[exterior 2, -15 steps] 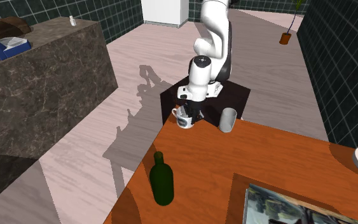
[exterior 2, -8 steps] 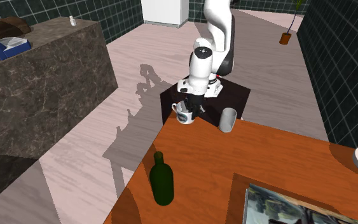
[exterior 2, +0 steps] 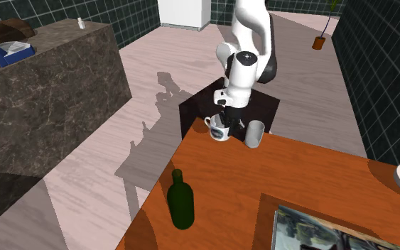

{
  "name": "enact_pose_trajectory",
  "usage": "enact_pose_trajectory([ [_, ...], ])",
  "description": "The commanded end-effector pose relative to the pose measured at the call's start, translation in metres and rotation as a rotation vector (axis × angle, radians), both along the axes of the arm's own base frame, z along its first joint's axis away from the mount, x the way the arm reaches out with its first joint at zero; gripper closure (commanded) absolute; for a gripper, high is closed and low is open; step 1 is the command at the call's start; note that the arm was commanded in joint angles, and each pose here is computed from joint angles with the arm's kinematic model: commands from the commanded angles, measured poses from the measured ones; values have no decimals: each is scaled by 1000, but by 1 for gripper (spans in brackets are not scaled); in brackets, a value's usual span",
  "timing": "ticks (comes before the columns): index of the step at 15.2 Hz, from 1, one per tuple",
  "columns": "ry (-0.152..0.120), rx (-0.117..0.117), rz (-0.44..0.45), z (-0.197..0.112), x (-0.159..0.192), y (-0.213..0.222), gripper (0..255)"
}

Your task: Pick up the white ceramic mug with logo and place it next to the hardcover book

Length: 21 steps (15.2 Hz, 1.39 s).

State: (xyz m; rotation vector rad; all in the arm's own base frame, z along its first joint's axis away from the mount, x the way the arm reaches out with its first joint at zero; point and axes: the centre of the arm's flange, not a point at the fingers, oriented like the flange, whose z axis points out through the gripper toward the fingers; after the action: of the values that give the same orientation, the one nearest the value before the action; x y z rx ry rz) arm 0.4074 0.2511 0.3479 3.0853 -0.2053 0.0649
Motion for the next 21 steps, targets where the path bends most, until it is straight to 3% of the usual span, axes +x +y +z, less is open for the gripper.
enact_pose_trajectory([
  [1,0,0,-1,1,-9,25,255],
  [21,0,0,-1,3,-80,280,255],
])
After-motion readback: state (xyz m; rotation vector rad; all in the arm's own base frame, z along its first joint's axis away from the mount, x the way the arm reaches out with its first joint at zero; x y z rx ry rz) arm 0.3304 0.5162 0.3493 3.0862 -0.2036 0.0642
